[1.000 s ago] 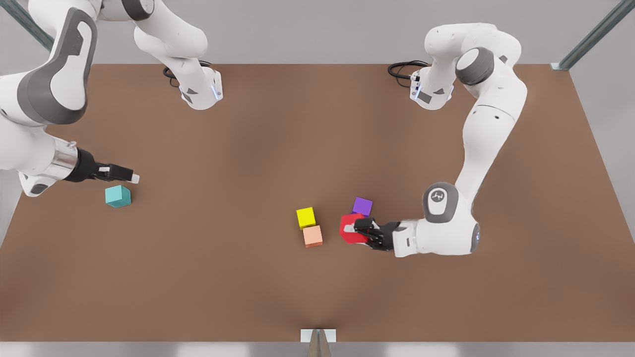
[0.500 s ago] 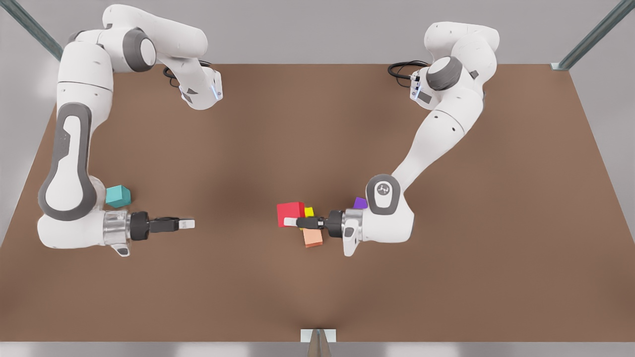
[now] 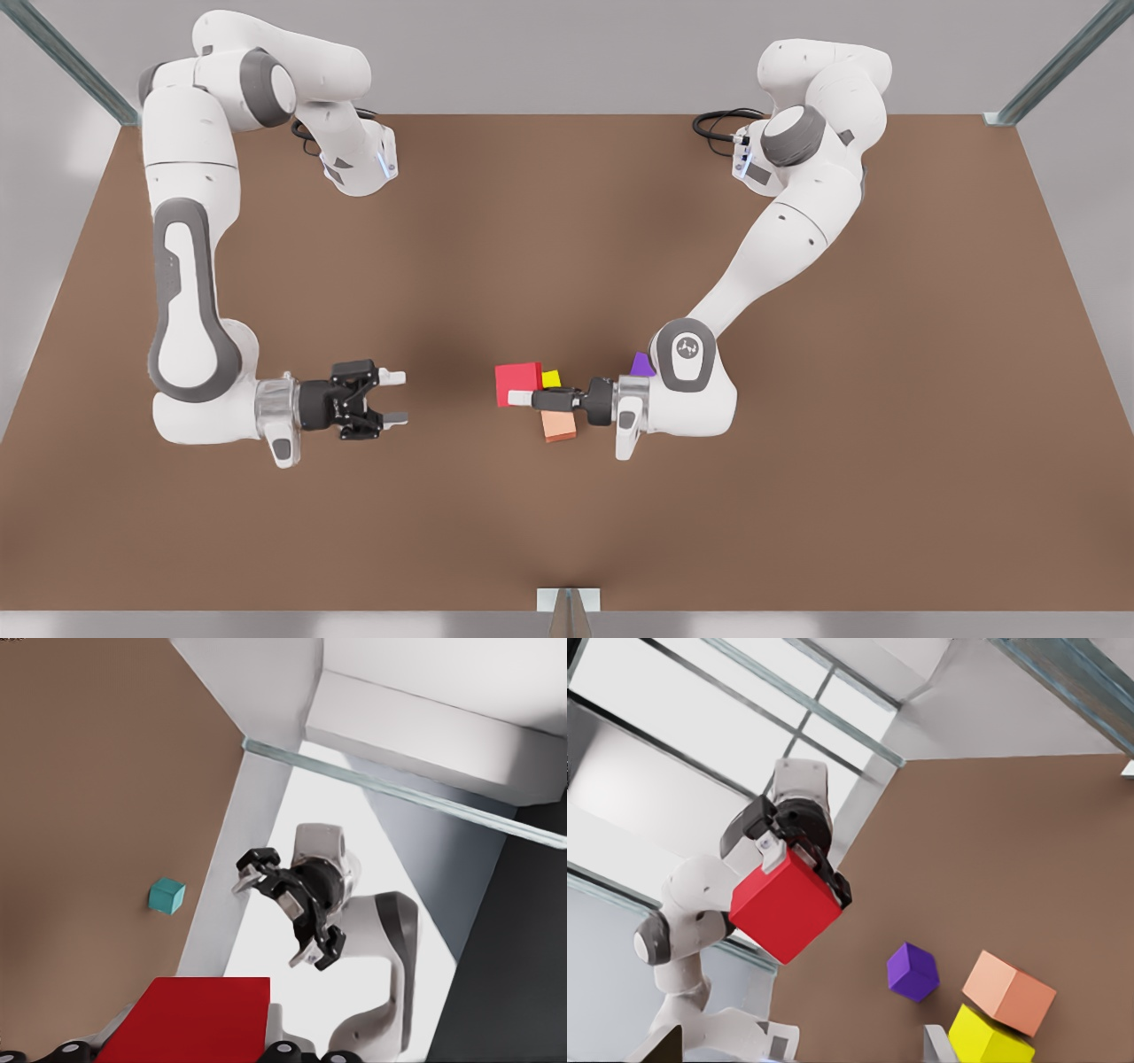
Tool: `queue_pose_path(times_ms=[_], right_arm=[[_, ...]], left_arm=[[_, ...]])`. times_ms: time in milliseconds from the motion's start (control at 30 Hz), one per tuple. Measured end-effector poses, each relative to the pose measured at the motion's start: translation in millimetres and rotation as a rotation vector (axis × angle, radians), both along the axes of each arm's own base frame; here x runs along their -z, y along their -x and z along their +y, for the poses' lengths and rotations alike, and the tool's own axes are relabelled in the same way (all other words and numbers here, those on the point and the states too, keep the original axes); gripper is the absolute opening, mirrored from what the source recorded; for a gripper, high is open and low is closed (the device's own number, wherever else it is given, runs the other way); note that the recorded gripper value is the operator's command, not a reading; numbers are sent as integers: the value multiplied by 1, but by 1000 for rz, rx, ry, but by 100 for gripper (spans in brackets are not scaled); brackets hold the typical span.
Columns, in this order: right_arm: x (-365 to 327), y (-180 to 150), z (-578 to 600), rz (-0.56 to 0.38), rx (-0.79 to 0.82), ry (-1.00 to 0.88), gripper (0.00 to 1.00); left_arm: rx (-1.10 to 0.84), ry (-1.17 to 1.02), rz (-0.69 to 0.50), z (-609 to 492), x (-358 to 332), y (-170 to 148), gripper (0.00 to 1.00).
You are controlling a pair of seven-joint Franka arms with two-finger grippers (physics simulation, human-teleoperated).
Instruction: Pick up red wooden cube and pass to hand red wooden cube and place in blue wooden cube
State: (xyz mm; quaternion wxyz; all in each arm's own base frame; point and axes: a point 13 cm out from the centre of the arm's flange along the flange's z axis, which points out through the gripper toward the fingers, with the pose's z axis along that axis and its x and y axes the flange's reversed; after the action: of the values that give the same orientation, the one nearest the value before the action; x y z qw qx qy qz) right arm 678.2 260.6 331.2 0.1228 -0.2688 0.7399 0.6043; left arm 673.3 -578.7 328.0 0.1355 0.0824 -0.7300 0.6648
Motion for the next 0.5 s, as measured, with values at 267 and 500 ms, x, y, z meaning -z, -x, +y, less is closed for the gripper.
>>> queue_pose_path(times_ms=[267,500], right_arm=[[7,-6,47,-318,-29,-97,100],[-5,-20,64,-515,14,-166,100]], left_arm=[[15,2,-110,2,7,0,69],[11,28,-142,0,5,0,69]])
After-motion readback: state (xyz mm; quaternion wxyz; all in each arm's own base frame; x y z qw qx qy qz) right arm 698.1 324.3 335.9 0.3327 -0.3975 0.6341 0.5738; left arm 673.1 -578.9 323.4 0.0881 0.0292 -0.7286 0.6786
